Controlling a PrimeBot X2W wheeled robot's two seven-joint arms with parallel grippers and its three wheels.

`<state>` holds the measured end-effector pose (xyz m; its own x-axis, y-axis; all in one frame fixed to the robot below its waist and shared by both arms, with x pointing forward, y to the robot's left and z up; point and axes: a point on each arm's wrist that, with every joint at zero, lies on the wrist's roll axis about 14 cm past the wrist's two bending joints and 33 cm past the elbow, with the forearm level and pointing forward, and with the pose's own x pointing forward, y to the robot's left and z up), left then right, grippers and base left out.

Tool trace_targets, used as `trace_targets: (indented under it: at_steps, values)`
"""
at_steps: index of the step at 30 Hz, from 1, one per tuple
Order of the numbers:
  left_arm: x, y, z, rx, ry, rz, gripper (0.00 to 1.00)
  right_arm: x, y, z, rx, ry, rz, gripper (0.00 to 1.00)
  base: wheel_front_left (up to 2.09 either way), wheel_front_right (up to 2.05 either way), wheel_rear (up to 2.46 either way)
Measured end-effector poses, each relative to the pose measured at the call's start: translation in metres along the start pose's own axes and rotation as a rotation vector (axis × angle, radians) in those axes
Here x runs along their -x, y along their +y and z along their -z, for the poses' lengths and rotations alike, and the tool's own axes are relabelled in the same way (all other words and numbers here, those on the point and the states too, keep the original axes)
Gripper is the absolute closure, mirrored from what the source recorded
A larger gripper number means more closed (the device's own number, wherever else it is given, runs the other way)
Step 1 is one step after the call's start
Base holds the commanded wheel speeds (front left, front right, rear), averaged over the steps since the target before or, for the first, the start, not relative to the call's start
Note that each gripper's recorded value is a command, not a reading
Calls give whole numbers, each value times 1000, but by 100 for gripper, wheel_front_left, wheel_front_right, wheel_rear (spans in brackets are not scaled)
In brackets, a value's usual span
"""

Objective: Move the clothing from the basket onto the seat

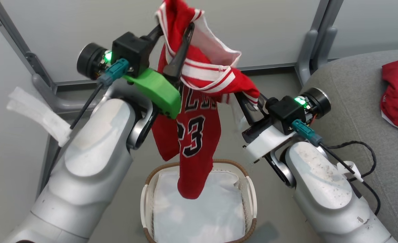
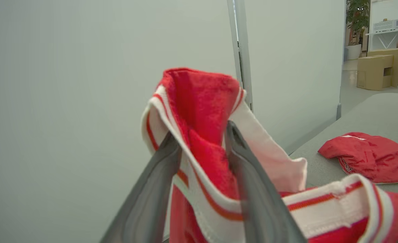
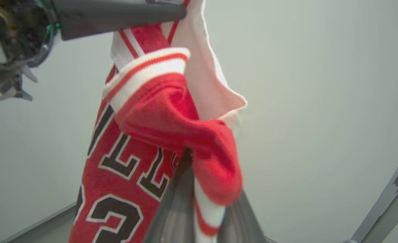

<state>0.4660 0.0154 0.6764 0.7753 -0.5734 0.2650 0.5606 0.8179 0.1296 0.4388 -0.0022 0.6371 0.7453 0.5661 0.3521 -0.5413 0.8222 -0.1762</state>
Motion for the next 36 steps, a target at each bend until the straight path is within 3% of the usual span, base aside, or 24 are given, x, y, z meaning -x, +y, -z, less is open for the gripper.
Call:
trace_targets:
  at_steps: [10, 18, 24, 36]
  values:
    - [43, 2, 57, 168, 53, -107, 0, 2, -25, -24, 73, -66, 73, 100, 0, 0, 0]
    - [84, -27, 120, 270, 205, -115, 0, 13, -38, -26, 130, -67, 121, 100, 0, 0, 0]
    - [104, -44, 145, 302, 274, -102, 0, 24, -59, -21, 151, -46, 182, 100, 0, 0, 0]
    - [107, -76, 151, 304, 286, -7, 0, 54, -91, -7, 181, 14, 273, 100, 0, 0, 0]
